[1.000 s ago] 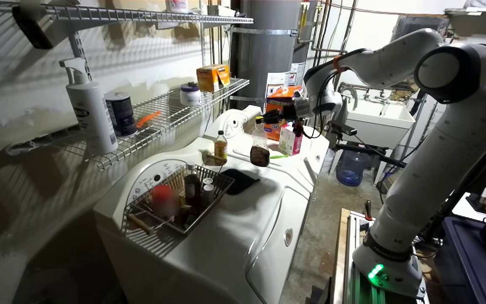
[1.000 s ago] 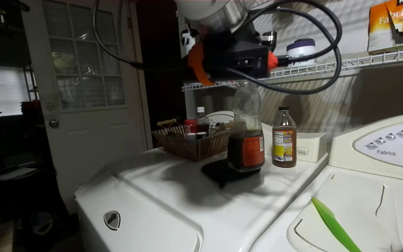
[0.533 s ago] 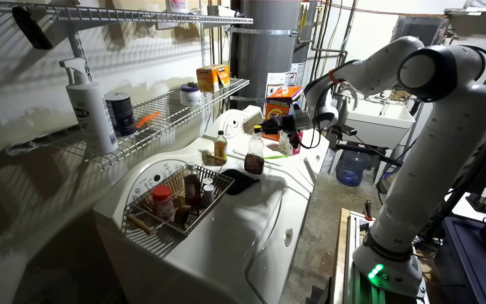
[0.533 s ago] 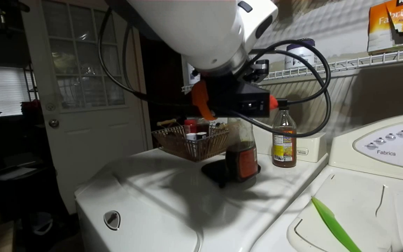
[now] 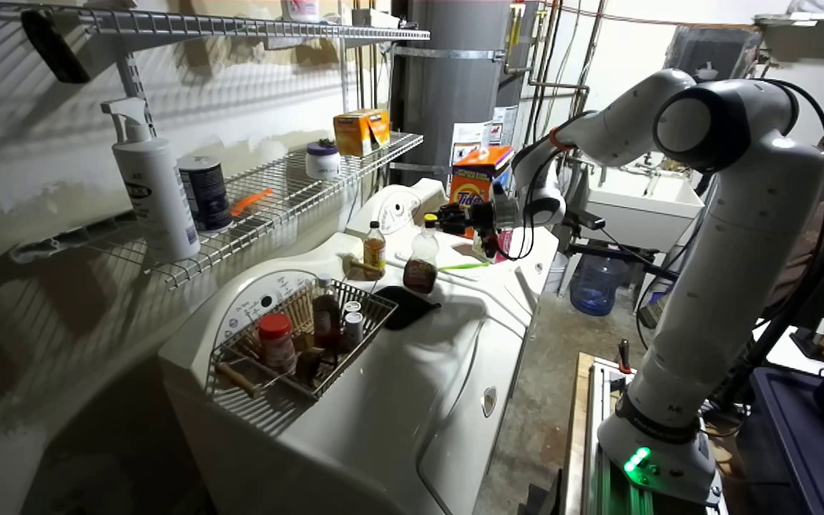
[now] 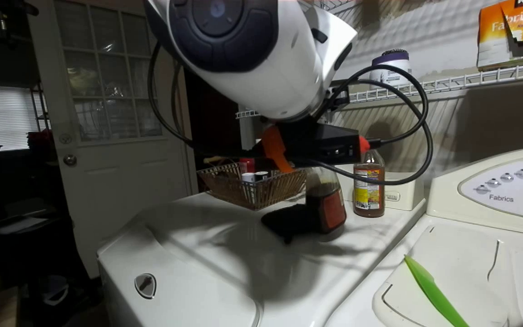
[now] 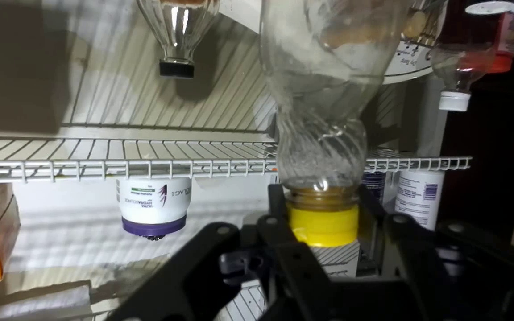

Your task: Remove the transparent bottle from the bottom shelf

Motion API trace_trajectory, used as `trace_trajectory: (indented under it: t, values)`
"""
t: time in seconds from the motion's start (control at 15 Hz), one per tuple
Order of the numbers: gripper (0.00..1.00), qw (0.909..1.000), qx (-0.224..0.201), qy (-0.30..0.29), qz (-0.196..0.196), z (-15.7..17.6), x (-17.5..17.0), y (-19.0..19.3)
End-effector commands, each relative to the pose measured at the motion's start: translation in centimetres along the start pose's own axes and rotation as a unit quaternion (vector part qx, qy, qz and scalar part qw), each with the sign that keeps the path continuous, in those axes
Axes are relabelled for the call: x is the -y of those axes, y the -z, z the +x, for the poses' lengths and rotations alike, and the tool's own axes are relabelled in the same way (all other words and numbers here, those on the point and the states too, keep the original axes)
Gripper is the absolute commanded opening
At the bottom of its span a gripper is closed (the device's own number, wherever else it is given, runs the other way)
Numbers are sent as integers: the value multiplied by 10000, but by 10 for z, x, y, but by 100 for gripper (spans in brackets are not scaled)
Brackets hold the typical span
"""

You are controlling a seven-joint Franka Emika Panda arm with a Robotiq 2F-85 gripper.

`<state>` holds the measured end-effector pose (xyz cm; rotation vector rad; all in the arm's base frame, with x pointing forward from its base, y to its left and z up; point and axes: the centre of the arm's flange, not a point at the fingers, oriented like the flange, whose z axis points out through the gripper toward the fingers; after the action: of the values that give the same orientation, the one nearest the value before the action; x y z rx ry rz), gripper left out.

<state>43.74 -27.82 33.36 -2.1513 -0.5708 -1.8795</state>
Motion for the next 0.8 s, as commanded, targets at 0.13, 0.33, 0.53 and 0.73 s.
trace_trajectory:
  t: [0.13, 0.33, 0.53, 0.73]
  values:
    - [15, 9986, -314, 314, -281, 4, -20, -10]
    - [15, 9990, -182, 300, -270, -11, -23, -7]
    - [37, 9994, -96, 253, -230, -18, -23, -7]
    - [72, 9994, -177, 266, -147, 1, -19, -13]
